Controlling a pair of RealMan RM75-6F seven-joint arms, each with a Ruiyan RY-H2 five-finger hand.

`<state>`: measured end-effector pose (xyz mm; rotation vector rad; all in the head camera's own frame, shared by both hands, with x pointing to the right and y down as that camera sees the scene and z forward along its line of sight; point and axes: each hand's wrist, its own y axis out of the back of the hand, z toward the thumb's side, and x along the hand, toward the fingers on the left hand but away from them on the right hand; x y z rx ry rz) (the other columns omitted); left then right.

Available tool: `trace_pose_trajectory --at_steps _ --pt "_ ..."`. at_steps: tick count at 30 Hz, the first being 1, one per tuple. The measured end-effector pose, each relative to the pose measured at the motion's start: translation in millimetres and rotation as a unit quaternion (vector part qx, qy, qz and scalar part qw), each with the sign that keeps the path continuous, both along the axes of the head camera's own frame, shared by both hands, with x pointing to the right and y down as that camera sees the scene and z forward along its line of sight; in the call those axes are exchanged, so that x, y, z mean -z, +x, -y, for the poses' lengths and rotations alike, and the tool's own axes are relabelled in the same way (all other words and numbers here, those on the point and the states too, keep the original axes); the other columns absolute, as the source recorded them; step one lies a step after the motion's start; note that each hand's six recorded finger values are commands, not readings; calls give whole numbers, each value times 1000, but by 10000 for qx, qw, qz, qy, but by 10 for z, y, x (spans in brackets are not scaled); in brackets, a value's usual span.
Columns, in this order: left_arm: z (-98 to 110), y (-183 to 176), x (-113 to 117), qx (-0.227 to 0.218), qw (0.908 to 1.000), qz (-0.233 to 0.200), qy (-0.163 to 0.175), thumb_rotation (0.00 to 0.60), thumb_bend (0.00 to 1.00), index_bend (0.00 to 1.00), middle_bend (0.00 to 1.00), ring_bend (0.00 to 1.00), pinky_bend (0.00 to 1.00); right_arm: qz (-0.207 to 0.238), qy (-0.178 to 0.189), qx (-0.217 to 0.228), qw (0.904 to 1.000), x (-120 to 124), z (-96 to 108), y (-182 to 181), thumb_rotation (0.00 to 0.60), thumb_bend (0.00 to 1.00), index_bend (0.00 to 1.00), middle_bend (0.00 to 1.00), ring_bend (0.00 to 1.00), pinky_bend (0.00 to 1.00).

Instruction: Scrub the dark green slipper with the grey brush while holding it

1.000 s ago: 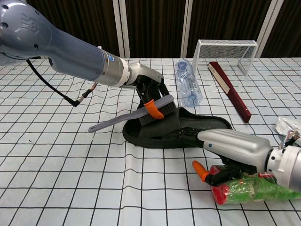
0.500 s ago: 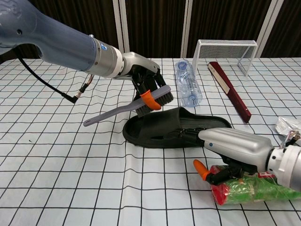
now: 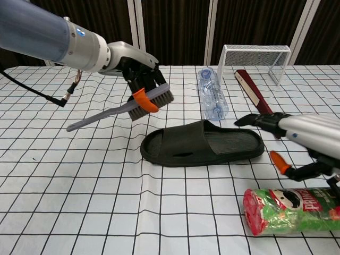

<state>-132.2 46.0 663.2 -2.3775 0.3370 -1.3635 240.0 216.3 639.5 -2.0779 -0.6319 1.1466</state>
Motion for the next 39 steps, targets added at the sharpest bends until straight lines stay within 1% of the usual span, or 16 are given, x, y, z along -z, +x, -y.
trace_pose_trajectory --at_steps 3,5,7,10,12,15,17,20,25,27,29,32,35,37,39 --pt "-151 -164 19 -132 9999 97 -17 600 878 570 649 504 611 -270 256 -271 9989 196 117 316 599 770 0 51 0 0" --pt "-287 -323 29 -242 9995 206 -83 600 878 570 648 504 610 -454 537 -499 9963 338 187 513 599 770 0 50 0 0" --pt "-404 -470 24 -352 9988 316 -119 600 878 573 649 505 610 -593 804 -786 9919 480 227 696 599 770 0 50 0 0" --pt "-575 -675 -7 -584 9971 473 -85 600 878 577 651 507 611 -798 1056 -1221 9836 660 222 983 598 770 0 50 0 0" --pt "-716 -827 -52 -796 9950 604 -45 600 878 577 651 507 610 -937 1086 -1417 9795 721 180 1144 599 770 0 50 0 0" --pt "-911 -1024 -119 -1216 9892 821 75 600 878 577 651 507 610 -1076 986 -1522 9775 718 92 1264 599 771 0 49 0 0" --pt "-1008 -1122 -148 -1501 9839 947 230 600 878 577 651 507 610 -1111 934 -1559 9770 709 55 1305 599 770 0 49 0 0" --pt "-1104 -1217 -173 -1812 9763 1081 473 600 878 578 651 507 608 -1135 867 -1637 9761 686 23 1361 598 770 0 50 0 0" --pt "-1203 -1294 -230 -2141 9655 1254 791 600 875 568 643 505 593 -1157 748 -1655 9765 614 -15 1396 599 770 0 50 0 0" --pt "-1232 -1302 -264 -2223 9619 1315 893 600 819 543 615 481 565 -1164 711 -1663 9766 594 -24 1401 598 770 0 50 0 0" --pt "-1244 -1296 -285 -2210 9611 1337 979 600 685 491 551 422 508 -1159 705 -1694 9762 587 -22 1411 598 770 0 50 0 0" --pt "-1231 -1298 -292 -2196 9598 1365 1091 600 550 418 469 367 454 -1170 707 -1712 9757 586 -22 1425 598 770 0 50 0 0" --pt "-1234 -1323 -315 -2197 9582 1414 1168 600 453 328 380 331 420 -1184 693 -1722 9755 581 -26 1435 599 770 0 50 0 0" --pt "-1242 -1344 -333 -2168 9583 1435 1188 600 399 284 344 308 402 -1182 666 -1721 9757 575 -33 1435 599 770 0 50 0 0" --pt "-1232 -1363 -339 -2170 9571 1462 1242 600 356 246 329 302 396 -1176 635 -1721 9760 578 -40 1430 600 770 0 50 0 0"
